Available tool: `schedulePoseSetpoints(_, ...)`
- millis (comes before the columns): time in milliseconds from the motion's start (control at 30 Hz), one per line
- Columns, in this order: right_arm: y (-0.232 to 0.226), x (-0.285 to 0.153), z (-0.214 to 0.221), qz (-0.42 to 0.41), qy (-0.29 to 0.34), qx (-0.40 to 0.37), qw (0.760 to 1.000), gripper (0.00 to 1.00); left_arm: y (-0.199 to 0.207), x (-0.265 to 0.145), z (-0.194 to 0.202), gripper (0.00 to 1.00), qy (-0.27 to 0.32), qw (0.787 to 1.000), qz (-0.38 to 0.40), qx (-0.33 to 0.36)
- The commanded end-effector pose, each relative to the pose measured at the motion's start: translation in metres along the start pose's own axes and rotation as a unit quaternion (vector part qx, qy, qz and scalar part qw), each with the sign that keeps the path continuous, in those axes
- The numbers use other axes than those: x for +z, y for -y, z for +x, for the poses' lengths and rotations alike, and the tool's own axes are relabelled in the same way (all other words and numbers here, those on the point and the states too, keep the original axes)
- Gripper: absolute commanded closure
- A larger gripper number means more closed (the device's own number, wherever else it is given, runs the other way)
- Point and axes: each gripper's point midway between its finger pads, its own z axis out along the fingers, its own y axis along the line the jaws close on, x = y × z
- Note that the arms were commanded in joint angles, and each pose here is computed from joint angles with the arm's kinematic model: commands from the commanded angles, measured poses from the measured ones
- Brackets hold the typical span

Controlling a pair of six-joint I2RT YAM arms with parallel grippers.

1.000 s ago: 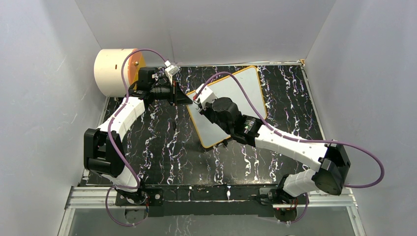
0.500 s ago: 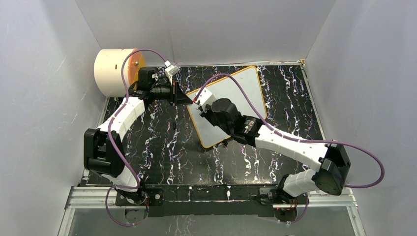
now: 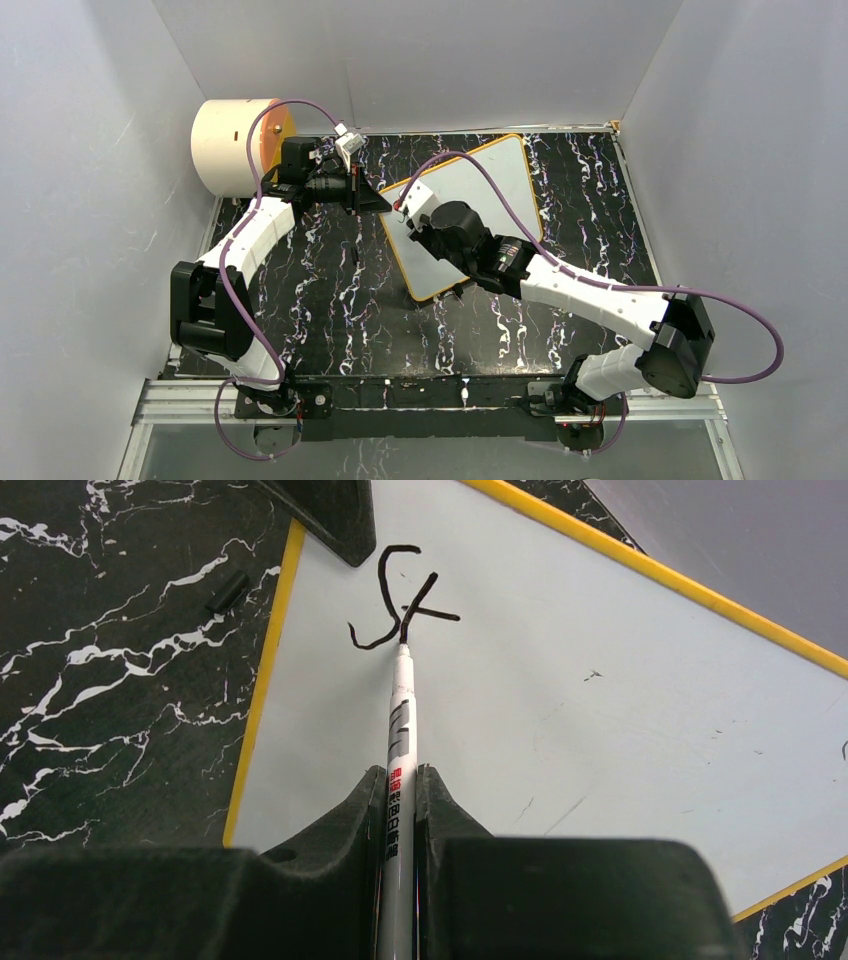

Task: Write a sentence on the whiteboard

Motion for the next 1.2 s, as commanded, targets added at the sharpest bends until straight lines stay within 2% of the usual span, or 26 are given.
schedulePoseSetpoints(0, 0.009, -0.009, -0.005, 0.008, 0.007, 0.014, 1.000, 1.00, 0.007, -0.003, 0.007, 1.00, -0.007, 1.000, 0.006, 0.007)
schedulePoseSetpoints(500, 0.014, -0.011, -0.004, 0.022, 0.005, 0.008, 1.000, 1.00, 0.007, -0.003, 0.008, 1.00, -0.009, 1.000, 0.010, 0.004)
schedulePoseSetpoints(1167, 0.022, -0.014, -0.023, 0.035, 0.046, 0.020, 0.998, 1.00, 0.006, -0.002, 0.009, 1.00, -0.010, 1.000, 0.010, 0.002)
